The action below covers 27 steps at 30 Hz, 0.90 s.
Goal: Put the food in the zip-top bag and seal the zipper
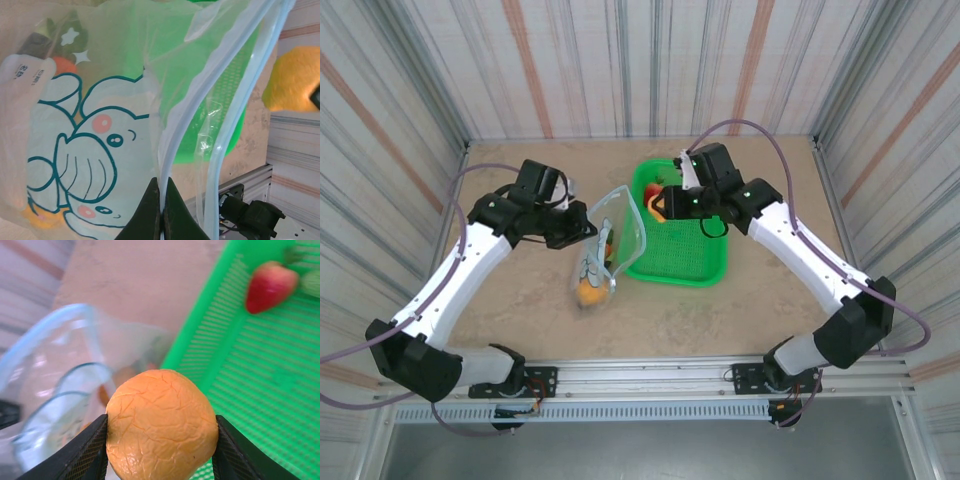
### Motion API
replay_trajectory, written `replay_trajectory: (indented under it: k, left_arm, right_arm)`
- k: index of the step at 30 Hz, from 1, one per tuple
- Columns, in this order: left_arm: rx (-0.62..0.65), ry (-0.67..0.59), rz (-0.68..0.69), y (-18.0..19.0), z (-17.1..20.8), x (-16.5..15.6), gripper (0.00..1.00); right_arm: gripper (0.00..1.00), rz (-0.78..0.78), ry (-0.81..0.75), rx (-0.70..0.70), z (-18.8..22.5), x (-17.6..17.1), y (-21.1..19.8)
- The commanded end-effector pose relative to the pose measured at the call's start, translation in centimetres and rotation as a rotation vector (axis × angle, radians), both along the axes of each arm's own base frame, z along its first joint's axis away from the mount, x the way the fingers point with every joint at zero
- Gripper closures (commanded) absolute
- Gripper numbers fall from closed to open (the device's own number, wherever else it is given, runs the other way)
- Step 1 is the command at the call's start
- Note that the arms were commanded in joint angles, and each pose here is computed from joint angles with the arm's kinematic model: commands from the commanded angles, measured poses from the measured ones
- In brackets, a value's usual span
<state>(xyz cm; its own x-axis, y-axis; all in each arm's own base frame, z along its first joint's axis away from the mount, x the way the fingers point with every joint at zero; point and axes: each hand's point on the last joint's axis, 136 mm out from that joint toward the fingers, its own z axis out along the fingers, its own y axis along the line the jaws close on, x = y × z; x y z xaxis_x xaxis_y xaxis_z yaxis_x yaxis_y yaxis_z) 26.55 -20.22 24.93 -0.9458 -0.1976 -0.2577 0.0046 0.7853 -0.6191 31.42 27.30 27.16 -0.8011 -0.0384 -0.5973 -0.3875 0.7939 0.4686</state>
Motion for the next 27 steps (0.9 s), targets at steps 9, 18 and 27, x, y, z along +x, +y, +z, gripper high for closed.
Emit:
replay_trajectory:
  k: [9, 18, 27]
  left_arm:
    - [-0.044, -0.05, -0.025, -0.8, 2.0, 0.0, 1.0]
    - [-0.077, -0.084, -0.026, -0.9, 3.4, -0.3, 1.0]
    - [-0.064, -0.113, -0.004, -0.3, 3.7, -0.4, 1.0]
  right_arm:
    - [0.63, 0.149, 0.019, -0.056, -1.0, -3.1, 6.4]
    - [0.54, 0.143, 0.104, -0.185, -5.9, -3.3, 6.2]
    - [0.32, 0.17, 0.086, -0.154, -4.7, -3.0, 7.3]
